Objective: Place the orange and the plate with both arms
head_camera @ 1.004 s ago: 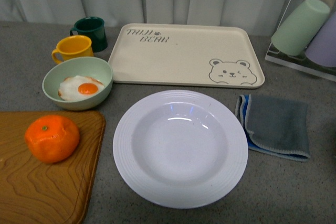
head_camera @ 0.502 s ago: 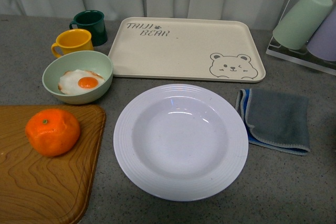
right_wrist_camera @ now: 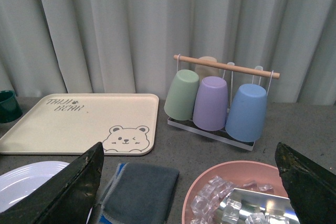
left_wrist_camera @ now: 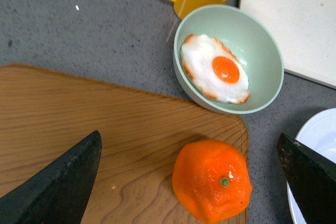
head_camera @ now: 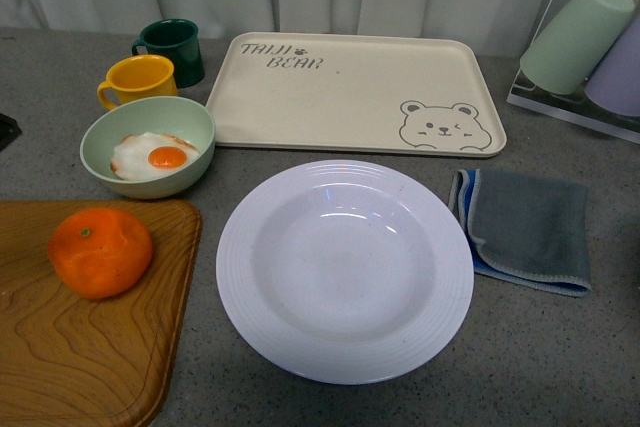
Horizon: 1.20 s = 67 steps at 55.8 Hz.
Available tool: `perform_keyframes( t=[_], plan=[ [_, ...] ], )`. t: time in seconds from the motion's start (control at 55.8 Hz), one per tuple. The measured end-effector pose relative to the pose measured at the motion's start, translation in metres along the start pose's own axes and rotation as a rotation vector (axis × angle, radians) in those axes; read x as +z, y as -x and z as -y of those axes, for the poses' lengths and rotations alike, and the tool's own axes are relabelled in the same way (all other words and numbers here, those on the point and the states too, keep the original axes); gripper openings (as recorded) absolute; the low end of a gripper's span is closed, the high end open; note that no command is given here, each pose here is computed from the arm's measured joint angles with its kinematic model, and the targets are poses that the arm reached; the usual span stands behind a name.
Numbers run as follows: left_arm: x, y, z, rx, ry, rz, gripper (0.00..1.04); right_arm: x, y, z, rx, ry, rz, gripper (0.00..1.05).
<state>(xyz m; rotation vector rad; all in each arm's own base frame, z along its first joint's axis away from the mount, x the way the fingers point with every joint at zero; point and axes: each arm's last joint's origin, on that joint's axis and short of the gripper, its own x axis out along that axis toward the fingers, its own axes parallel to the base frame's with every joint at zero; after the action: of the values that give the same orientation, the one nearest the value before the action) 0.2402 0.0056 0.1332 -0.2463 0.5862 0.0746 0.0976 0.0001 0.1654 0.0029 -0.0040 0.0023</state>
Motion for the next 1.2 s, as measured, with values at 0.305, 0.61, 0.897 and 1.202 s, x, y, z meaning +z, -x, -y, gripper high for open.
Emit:
perform_keyframes(
  t=[0.305,0.61,0.897,1.202],
  plan=[
    [-0.004,-0.039,-0.005,-0.009,0.061,-0.216,0.98,0.000,0.000,0.000,0.000,0.000,0.000,0.95],
    [-0.017,-0.050,0.003,-0.069,0.102,-0.330,0.98,0.000,0.000,0.000,0.000,0.000,0.000,0.95],
    [-0.024,-0.057,0.015,-0.080,0.025,-0.347,0.98,0.000,0.000,0.000,0.000,0.000,0.000,0.95],
    [-0.031,-0.071,0.017,-0.066,-0.043,-0.386,0.89,0.000,0.000,0.000,0.000,0.000,0.000,0.95]
  ],
)
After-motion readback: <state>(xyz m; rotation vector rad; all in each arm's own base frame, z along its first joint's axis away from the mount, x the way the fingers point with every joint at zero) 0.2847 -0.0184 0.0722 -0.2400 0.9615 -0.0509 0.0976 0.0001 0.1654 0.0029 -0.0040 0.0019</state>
